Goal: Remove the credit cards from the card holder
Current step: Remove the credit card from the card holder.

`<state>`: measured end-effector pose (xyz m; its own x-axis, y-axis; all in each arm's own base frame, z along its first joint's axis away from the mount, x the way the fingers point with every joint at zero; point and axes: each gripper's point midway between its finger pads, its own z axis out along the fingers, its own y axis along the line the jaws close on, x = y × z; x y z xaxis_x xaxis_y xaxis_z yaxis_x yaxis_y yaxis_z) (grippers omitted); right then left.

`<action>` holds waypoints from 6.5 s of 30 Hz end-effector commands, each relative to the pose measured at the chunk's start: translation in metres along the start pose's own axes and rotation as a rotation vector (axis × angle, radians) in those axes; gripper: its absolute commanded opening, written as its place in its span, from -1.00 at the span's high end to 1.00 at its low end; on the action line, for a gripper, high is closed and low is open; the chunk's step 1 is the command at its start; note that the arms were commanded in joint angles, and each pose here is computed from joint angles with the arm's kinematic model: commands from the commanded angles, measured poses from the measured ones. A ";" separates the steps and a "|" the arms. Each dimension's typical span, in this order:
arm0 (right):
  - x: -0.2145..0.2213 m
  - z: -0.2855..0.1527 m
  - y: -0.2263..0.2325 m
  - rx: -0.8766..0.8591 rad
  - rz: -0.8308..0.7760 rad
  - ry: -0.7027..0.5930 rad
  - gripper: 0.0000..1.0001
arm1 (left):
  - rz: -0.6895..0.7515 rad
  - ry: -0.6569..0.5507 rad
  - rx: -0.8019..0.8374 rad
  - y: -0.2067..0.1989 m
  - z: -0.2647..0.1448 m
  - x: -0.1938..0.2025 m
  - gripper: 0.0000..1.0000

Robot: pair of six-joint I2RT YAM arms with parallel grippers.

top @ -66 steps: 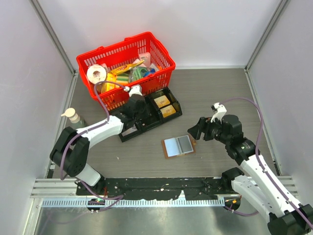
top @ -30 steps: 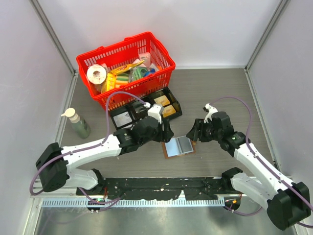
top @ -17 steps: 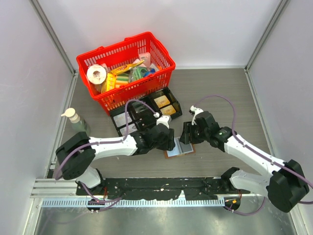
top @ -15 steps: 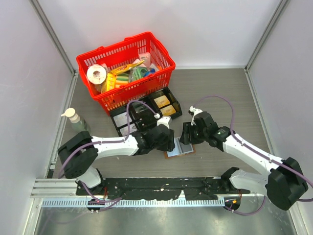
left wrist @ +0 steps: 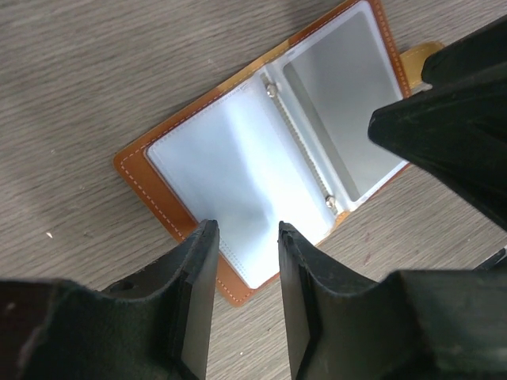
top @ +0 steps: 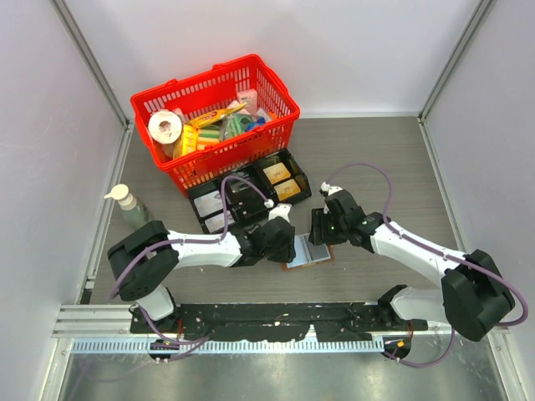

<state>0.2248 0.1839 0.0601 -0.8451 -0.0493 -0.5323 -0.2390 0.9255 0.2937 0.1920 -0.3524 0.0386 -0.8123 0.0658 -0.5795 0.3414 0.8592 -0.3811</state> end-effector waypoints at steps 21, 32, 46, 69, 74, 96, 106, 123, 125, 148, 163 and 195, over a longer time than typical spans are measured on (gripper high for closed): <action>0.009 0.022 -0.015 0.064 -0.008 0.010 -0.02 | -0.070 0.000 -0.020 0.010 0.002 0.012 0.37; 0.008 0.013 -0.002 -0.008 -0.016 0.017 0.09 | -0.069 0.006 -0.014 0.009 0.003 0.012 0.37; -0.001 0.003 0.006 -0.037 -0.021 -0.007 0.14 | -0.065 0.015 -0.005 0.006 0.005 0.014 0.39; -0.002 0.004 -0.006 0.025 -0.021 -0.030 -0.22 | -0.067 0.021 0.005 0.004 0.005 0.015 0.42; -0.002 0.009 -0.014 0.065 -0.016 -0.032 -0.18 | -0.067 0.022 0.004 0.005 0.005 0.016 0.44; 0.011 0.017 -0.010 0.033 -0.020 0.019 -0.02 | -0.070 0.028 0.011 0.003 0.005 0.016 0.46; 0.015 0.019 -0.005 -0.004 -0.027 0.043 0.05 | -0.067 0.031 0.014 0.002 0.006 0.017 0.48; -0.006 -0.004 0.031 -0.171 -0.028 -0.019 0.63 | -0.068 0.035 0.018 0.001 0.006 0.017 0.49; -0.005 -0.006 0.035 -0.193 -0.029 -0.012 0.65 | -0.068 0.032 0.018 0.001 0.006 0.017 0.49; 0.006 -0.009 0.079 -0.400 -0.009 0.066 0.21 | -0.210 -0.162 0.018 0.018 -0.025 -0.009 0.39; -0.039 -0.022 0.073 -0.413 0.024 -0.159 -0.47 | -0.210 -0.169 0.197 -0.031 -0.037 -0.038 0.35; 0.032 -0.005 0.020 -0.451 0.388 -0.232 0.17 | -0.246 0.015 0.073 0.011 0.011 0.016 0.69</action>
<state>0.1844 0.1992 0.0423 -0.8258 0.3523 -0.4405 -0.1348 0.6350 0.7606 0.1954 -0.3602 0.0318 -0.8670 -0.1506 -0.4751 0.1868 0.7857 -0.5898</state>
